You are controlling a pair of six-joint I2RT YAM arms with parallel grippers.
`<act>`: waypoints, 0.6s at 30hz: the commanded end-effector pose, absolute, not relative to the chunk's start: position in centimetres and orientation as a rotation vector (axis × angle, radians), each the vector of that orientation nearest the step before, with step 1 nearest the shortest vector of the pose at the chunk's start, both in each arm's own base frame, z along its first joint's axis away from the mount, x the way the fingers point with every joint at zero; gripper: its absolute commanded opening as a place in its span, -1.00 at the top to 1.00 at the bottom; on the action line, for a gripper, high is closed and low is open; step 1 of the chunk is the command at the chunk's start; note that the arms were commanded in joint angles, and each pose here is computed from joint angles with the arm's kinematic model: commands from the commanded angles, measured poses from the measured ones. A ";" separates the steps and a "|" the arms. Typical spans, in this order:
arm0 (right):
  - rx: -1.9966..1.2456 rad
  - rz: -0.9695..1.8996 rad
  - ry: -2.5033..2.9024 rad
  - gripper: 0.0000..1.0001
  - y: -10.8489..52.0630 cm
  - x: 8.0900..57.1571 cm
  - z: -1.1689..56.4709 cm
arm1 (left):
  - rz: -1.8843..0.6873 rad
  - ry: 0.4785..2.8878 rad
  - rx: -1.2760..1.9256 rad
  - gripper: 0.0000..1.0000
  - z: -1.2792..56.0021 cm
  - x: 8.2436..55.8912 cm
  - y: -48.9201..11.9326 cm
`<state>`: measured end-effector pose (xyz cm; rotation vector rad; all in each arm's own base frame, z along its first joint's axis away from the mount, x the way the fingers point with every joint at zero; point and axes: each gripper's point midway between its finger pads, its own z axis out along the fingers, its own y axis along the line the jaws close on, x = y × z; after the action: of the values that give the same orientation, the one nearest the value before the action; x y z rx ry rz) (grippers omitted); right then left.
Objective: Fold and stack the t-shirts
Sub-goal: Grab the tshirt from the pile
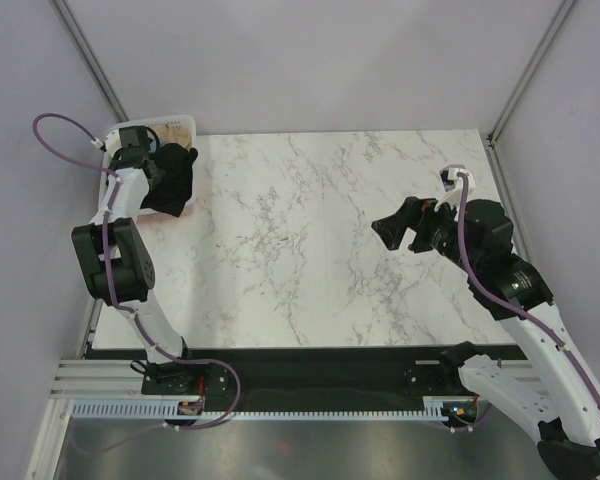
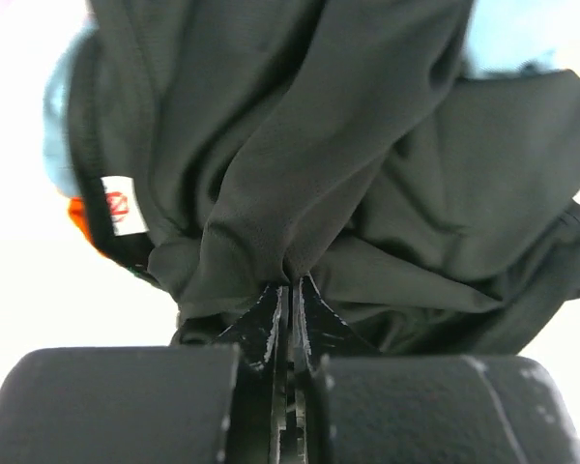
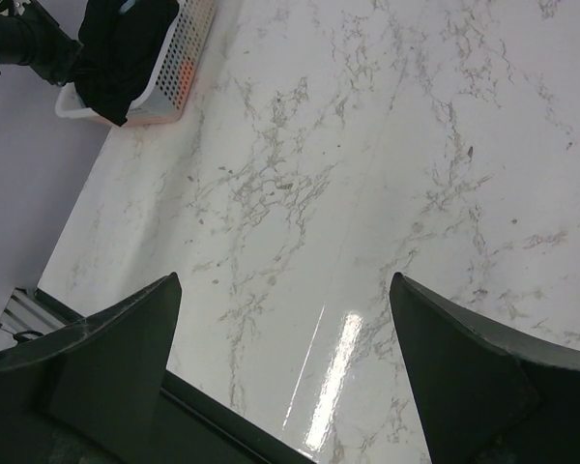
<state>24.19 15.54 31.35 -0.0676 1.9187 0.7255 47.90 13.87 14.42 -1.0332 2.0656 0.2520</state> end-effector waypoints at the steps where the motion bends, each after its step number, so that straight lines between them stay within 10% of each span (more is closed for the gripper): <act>1: -0.083 0.734 1.863 -0.96 15.8 24.6 32.7 | 0.130 1.978 -0.944 0.95 19.0 50.1 12.7; 12: -0.044 0.725 1.836 -0.96 15.3 24.8 33.7 | -0.534 1.769 -0.447 0.95 38.6 49.2 -1.3; 18: 0.011 0.680 1.857 -0.96 14.5 25.0 33.3 | -0.866 1.617 0.136 0.95 49.1 40.1 -16.1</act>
<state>24.76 15.23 31.57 -0.0385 1.9047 0.7048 47.35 -6.70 41.33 -0.3086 1.7658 -0.6245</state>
